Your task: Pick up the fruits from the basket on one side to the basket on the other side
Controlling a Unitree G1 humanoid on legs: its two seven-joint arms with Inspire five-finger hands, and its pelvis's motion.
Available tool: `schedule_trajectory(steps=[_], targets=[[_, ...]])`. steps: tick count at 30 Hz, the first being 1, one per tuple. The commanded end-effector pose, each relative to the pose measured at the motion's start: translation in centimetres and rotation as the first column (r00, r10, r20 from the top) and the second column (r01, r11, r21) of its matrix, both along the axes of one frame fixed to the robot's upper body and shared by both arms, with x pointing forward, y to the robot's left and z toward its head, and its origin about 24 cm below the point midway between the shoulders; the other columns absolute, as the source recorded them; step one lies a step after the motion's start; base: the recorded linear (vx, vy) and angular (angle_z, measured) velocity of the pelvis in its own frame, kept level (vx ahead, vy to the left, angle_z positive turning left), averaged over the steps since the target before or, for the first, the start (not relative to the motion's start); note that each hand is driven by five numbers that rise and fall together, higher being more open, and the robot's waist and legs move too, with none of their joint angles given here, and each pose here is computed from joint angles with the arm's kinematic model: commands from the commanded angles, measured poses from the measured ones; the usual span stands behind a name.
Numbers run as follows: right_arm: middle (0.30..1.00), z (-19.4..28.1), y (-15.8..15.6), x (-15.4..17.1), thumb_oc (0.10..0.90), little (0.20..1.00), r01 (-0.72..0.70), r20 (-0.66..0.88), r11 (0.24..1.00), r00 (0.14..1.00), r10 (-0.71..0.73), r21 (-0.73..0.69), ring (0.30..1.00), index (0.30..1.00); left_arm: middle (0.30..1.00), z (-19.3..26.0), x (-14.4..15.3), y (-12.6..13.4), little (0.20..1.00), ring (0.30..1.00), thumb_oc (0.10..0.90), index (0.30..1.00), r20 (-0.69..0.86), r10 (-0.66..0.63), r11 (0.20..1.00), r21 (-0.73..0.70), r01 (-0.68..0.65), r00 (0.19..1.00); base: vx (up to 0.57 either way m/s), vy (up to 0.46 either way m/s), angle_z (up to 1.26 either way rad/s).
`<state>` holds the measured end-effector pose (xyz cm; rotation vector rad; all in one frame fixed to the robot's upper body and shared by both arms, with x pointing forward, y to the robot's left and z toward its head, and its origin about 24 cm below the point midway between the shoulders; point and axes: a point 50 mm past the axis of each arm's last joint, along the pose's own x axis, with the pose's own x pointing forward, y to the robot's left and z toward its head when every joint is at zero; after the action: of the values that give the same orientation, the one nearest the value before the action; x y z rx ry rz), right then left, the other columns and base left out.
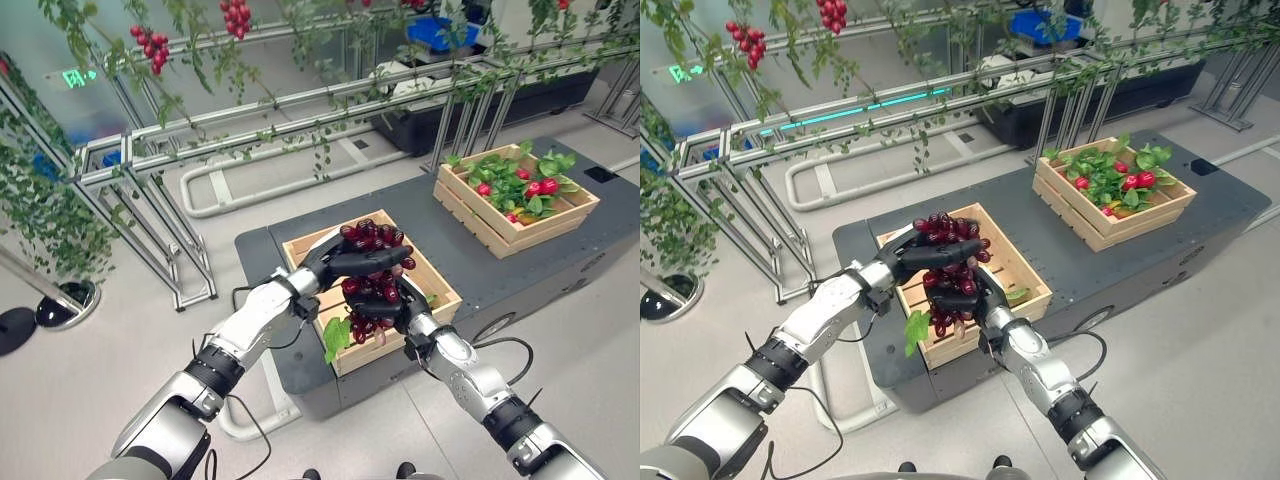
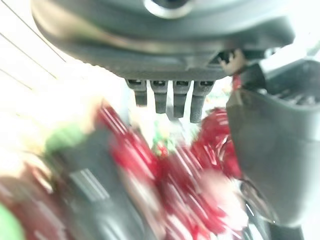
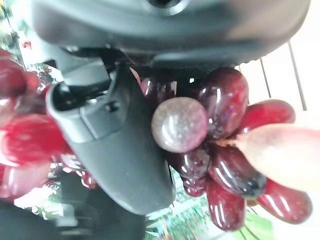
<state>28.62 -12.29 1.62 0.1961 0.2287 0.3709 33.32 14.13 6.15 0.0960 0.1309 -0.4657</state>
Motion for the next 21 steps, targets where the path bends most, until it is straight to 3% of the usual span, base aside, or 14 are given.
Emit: schedule_trajectory(steps=[1,7,14,21], targets=[[0.300,4.7,-1.2,2.2,0.400,0.300,0.090,0.235,0.971,0.961,-0.143,0.222,0.300,0.300,0.900,2.2,2.1,3.9,0.900,0.900,0.800,0.900,0.128,0.159,0.987,0.019,-0.162,0.979,0.02,0.008,-0.08],[0.300,3.5,-3.6,1.7,0.400,0.300,0.172,0.200,0.960,0.956,-0.217,0.220,0.300,0.300,0.900,1.9,1.9,7.3,0.900,0.900,0.800,0.900,0.109,0.272,0.962,-0.019,-0.271,0.956,0.01,0.010,-0.11],[0.300,2.2,-7.7,0.8,0.400,0.300,0.317,0.166,0.923,0.920,-0.355,0.219,0.300,0.300,0.900,2.6,1.4,10.1,0.900,0.900,0.800,0.900,0.120,0.436,0.889,-0.215,-0.405,0.892,0.00,0.005,-0.09],[0.300,1.7,-9.4,-0.2,0.400,0.300,0.400,0.157,0.882,0.882,-0.444,0.250,0.300,0.300,0.900,2.2,1.0,9.3,0.900,0.900,0.800,0.900,0.127,0.443,0.869,-0.303,-0.390,0.888,-0.01,-0.020,-0.15]])
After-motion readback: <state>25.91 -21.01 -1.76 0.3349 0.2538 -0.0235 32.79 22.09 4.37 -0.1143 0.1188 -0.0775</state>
